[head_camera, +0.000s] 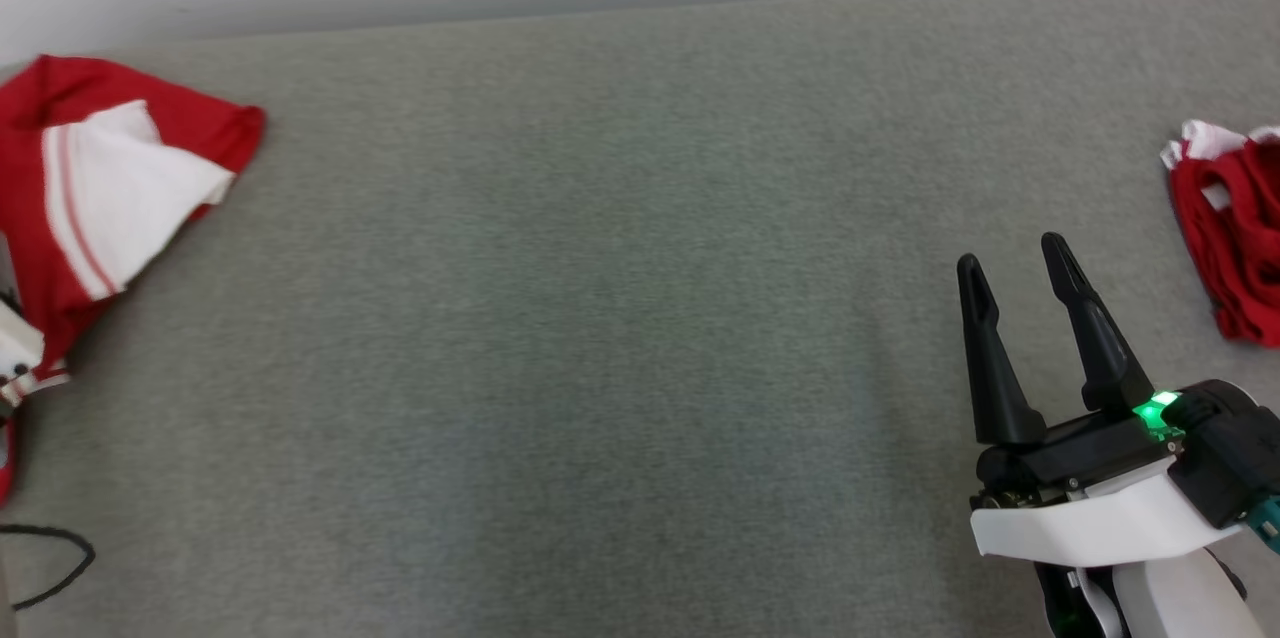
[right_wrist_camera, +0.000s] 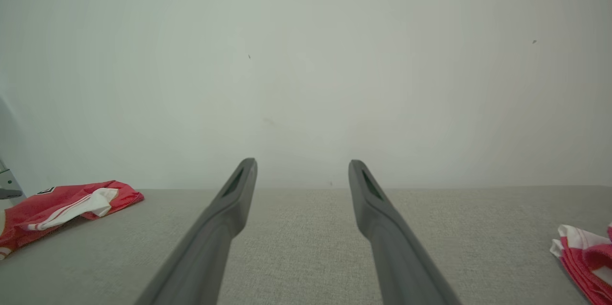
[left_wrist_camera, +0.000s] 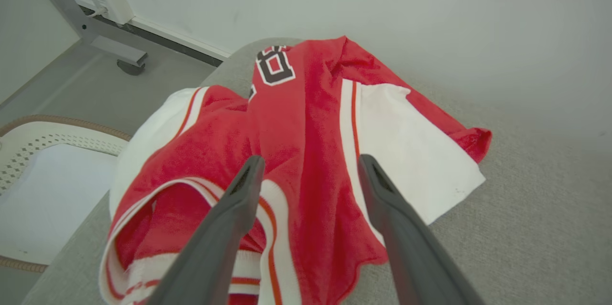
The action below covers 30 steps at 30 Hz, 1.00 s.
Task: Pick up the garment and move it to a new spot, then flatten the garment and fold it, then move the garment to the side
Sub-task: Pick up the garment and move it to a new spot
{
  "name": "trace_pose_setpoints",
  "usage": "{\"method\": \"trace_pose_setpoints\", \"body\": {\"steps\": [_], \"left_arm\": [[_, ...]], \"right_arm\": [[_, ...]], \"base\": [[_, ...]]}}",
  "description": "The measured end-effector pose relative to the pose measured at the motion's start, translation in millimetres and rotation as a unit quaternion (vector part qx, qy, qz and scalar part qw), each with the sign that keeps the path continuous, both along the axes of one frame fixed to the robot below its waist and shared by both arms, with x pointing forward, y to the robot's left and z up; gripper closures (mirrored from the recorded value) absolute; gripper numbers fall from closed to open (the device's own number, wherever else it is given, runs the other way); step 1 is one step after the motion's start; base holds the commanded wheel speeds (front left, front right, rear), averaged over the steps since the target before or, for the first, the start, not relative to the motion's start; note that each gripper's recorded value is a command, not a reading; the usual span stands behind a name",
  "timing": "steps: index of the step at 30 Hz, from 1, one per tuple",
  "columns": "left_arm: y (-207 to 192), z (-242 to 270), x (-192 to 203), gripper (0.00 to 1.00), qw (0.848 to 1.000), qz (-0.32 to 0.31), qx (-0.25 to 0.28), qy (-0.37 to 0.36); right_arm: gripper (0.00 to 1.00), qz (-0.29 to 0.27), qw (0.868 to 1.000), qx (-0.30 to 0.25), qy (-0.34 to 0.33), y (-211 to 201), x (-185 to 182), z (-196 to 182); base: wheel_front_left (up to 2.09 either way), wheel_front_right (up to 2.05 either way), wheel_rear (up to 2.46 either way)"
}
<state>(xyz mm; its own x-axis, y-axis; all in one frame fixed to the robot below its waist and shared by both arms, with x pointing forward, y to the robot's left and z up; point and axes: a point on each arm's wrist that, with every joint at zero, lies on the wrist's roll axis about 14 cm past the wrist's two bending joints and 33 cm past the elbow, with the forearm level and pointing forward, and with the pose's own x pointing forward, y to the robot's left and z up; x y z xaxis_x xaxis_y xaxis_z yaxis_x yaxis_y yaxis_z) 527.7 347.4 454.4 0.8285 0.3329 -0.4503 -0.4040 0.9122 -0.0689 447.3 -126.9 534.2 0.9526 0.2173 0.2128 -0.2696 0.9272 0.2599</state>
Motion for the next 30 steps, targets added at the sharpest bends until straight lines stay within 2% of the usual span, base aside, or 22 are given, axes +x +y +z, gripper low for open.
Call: {"method": "trace_pose_setpoints", "body": {"steps": [7,14,15,16,17,24,30], "left_arm": [[-13.7,-86.2,-7.6,0.00,0.991,0.010,-0.029,0.128],[-8.8,-104.3,-6.8,0.00,0.986,0.014,-0.024,0.164],[-8.6,-104.5,-7.4,0.27,0.986,0.014,-0.025,0.165],[-8.0,-104.0,-8.0,0.58,0.986,0.013,-0.026,0.165],[-7.5,-102.9,-8.2,1.00,0.986,0.011,-0.026,0.162],[-6.3,-77.0,-4.9,1.00,0.992,-0.022,-0.006,0.121],[-4.7,-3.9,17.0,1.00,0.996,-0.065,0.046,0.036]], "right_arm": [[0.00,-0.039,0.999,-0.010,0.022,-27.6,-1.4,-15.2],[0.00,-0.051,0.998,-0.013,0.034,-36.0,-0.1,-23.6],[0.00,-0.050,0.998,-0.013,0.034,-35.1,0.4,-23.8],[0.00,-0.049,0.998,-0.013,0.034,-34.3,0.8,-24.3],[0.00,-0.047,0.998,-0.014,0.035,-33.0,1.1,-24.8],[0.00,-0.035,0.999,-0.011,0.021,-24.1,-1.0,-13.1],[0.00,-0.031,1.000,-0.005,-0.003,-19.6,-13.2,8.2]], "base": [[0.00,0.00,0.00],[0.00,0.00,0.00],[0.00,0.00,0.00],[0.00,0.00,0.00],[0.00,0.00,0.00],[0.00,0.00,0.00],[0.00,0.00,0.00]]}}
